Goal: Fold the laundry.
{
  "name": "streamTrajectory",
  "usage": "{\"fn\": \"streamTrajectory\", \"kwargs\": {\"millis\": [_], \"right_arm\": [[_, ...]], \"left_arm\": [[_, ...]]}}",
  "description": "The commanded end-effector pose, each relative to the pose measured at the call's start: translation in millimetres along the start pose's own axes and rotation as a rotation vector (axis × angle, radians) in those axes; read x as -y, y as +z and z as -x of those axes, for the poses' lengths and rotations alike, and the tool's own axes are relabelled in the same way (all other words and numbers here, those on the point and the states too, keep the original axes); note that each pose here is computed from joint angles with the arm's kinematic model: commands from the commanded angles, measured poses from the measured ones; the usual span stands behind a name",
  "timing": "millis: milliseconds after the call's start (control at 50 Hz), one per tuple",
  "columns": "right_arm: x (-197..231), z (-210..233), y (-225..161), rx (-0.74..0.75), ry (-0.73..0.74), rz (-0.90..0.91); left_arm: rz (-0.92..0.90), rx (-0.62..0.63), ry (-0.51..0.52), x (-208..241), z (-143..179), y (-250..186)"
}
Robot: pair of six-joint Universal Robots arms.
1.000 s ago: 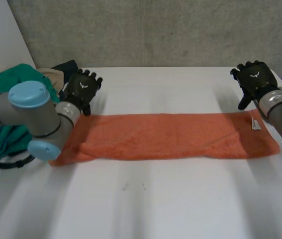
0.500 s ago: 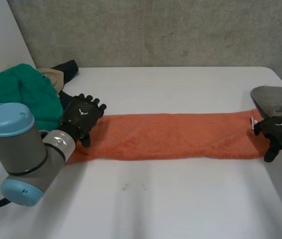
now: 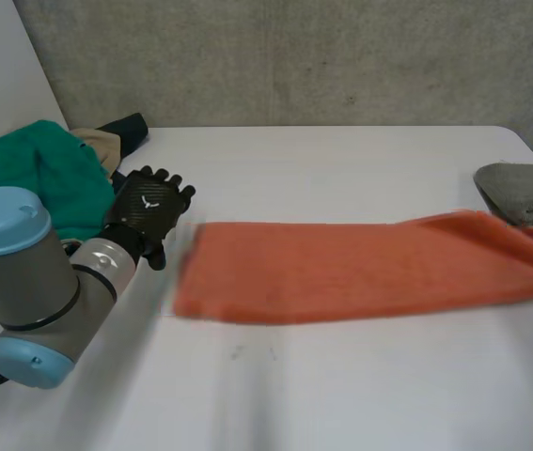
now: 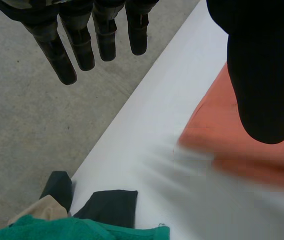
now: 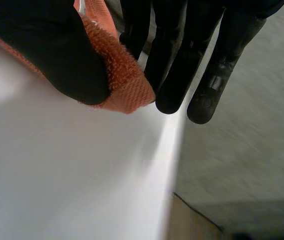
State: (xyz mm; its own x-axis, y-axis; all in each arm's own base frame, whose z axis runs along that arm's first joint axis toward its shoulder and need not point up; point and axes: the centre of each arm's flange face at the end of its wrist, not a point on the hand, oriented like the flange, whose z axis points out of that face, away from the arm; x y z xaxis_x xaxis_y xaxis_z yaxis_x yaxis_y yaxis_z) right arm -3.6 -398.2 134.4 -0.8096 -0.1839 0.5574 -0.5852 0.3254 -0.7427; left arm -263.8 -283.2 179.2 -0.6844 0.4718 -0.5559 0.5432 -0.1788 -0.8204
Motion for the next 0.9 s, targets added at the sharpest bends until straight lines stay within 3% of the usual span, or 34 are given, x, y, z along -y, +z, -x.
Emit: {"fn": "streamTrajectory", "kwargs": {"millis": [20,40,80,140,240,260,280,320,440,560,700,780,900], "right_arm": [[2,-29,-5,-0.071,-0.116,-0.002],[9,-26,-7,-0.063,-0.12,-0.023],[64,-2,-21,-0.033,-0.118,-0.174],[94,20,-33,0.006,-0.124,-0.268],[166,105,-75,0.186,-0.186,-0.538],[166,105,-75,0.186,-0.186,-0.539],[193,144,-100,0.271,-0.216,-0.66],[210,181,-124,0.35,-0.242,-0.752],[215,300,-183,0.632,-0.315,-0.918],[191,368,-206,0.795,-0.361,-0.945],[191,365,-199,0.716,-0.371,-0.909],[213,325,-204,0.588,-0.244,-0.846],[206,254,-172,0.499,0.031,-0.662]], "left_arm": [[0.0,0.007,0.0,3,3,-12],[0.0,0.007,0.0,4,3,-14],[-0.004,0.014,-0.001,6,5,-17],[-0.012,0.026,0.001,10,8,-20],[-0.025,0.053,0.002,16,16,-23],[-0.026,0.055,0.002,16,17,-24],[-0.029,0.063,0.003,17,19,-26],[-0.03,0.073,-0.006,18,22,-28],[-0.029,0.082,-0.062,18,25,-33],[-0.022,0.081,-0.085,15,25,-33],[-0.032,0.076,-0.085,17,24,-31],[-0.063,0.072,-0.081,26,23,-30],[-0.187,0.019,-0.117,61,3,-28]]}}
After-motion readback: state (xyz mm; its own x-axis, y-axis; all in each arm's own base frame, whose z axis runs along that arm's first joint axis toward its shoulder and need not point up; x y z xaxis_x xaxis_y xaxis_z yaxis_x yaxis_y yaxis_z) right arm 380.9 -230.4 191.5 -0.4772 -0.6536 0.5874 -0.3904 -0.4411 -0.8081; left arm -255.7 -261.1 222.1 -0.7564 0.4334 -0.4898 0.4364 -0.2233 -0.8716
